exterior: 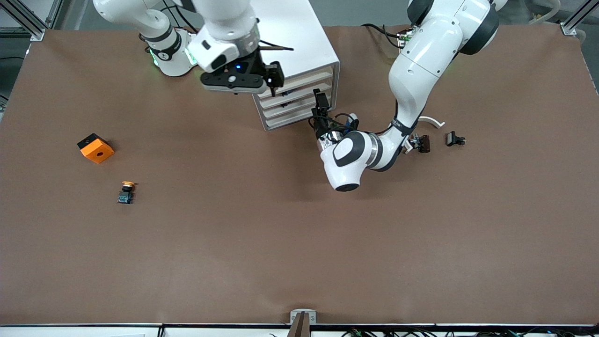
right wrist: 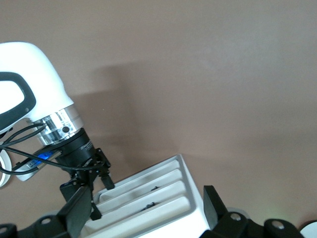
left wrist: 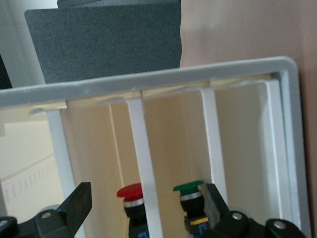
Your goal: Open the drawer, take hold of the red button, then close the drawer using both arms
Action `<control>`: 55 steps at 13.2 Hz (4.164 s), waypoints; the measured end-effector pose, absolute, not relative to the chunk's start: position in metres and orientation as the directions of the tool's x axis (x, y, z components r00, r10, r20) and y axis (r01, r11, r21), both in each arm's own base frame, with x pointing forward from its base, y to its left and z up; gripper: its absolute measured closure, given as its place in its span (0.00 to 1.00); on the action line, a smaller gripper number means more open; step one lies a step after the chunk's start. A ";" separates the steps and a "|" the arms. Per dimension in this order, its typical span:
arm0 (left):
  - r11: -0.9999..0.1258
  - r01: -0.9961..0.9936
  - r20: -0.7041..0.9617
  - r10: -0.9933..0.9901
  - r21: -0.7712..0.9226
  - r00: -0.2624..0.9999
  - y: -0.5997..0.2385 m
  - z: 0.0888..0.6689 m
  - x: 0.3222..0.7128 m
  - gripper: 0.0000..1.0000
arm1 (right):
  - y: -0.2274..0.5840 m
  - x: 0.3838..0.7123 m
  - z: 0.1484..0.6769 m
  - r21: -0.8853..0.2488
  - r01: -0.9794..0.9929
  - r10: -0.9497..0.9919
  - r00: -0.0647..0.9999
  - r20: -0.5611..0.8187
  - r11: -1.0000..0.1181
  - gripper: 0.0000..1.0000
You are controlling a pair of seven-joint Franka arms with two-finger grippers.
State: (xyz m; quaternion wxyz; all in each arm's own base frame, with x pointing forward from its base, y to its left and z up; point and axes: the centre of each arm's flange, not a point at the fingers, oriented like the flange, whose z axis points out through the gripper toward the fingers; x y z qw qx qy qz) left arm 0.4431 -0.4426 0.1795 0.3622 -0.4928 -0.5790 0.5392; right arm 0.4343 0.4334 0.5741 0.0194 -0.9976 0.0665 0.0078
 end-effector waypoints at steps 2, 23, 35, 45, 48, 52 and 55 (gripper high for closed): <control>-0.071 0.176 -0.113 0.963 -0.982 -0.243 -0.449 0.179 0.437 0.00 | 0.449 0.437 0.560 -0.057 -0.147 -0.147 0.989 -0.005 -0.988 0.00; 0.037 0.193 -0.023 0.954 -0.980 -0.298 -0.453 0.176 0.450 0.87 | 0.397 0.503 0.514 0.010 -0.703 -0.700 0.708 -0.093 -0.711 0.00; 0.071 0.252 -0.055 0.885 -0.965 -0.462 -0.387 0.185 0.528 0.87 | 0.456 0.464 0.475 0.078 -0.699 -0.704 0.704 -0.100 -0.710 0.00; 0.084 0.364 -0.144 0.819 -0.928 -0.556 -0.348 0.202 0.584 0.02 | 0.516 0.420 0.403 0.106 -0.726 -0.734 0.674 -0.083 -0.679 0.00; 0.054 0.444 -0.241 0.778 -0.894 -0.580 -0.310 0.224 0.621 0.00 | 0.515 0.420 0.383 0.108 -0.729 -0.737 0.671 -0.081 -0.676 0.00; 0.072 0.567 -0.334 0.744 -0.820 -0.578 -0.228 0.228 0.661 0.00 | 0.521 0.422 0.363 0.094 -0.743 -0.749 0.658 -0.079 -0.663 0.00; 0.093 0.657 -0.363 0.771 -0.748 -0.523 -0.190 0.250 0.675 0.00 | 0.523 0.425 0.352 0.095 -0.749 -0.755 0.651 -0.077 -0.656 0.00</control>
